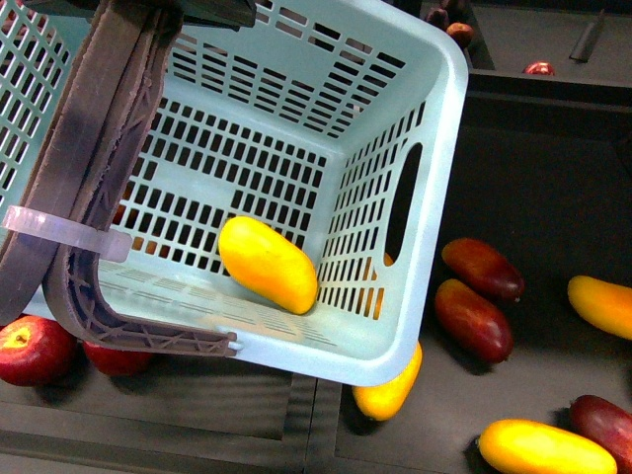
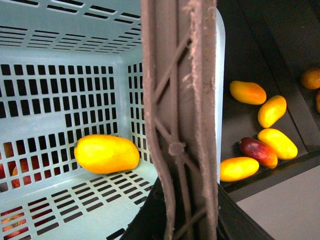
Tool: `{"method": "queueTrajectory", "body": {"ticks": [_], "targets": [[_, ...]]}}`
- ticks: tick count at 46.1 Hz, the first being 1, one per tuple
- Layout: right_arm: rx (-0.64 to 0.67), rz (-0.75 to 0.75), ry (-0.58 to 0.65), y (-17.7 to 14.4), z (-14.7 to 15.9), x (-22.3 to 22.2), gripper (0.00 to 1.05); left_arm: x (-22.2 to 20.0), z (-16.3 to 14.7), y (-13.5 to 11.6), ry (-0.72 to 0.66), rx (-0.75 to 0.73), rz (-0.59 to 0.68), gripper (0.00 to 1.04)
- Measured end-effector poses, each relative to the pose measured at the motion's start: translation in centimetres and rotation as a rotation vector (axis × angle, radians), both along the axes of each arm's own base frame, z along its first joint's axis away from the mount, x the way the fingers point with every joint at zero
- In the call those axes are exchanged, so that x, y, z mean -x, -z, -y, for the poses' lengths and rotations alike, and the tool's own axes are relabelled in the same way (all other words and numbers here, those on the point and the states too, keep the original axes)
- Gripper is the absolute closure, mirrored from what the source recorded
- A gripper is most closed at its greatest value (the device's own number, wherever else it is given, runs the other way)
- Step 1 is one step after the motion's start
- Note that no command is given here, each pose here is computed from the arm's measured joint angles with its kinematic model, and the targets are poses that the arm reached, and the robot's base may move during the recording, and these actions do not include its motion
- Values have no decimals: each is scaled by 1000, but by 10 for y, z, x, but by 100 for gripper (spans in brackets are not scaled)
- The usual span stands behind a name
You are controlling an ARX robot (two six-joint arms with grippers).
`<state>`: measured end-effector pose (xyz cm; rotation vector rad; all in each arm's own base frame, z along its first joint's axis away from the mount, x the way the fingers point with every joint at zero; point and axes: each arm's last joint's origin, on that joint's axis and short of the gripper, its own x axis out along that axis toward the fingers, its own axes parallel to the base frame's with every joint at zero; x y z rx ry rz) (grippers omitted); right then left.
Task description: Pick mango and avocado into basket
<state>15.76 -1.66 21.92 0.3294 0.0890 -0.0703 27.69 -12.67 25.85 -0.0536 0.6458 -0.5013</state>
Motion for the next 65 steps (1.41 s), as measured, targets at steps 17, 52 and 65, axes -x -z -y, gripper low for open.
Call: {"method": "queueTrajectory", "body": {"ticks": [17, 52, 65], "targets": [[22, -11, 70, 21, 2, 18, 8, 0, 0, 0, -7, -4, 2, 97], [326, 92, -67, 51, -16, 42, 102, 0, 0, 0, -6, -4, 2, 97], [327, 97, -66, 51, -16, 47, 102, 0, 0, 0, -6, -4, 2, 97]]}}
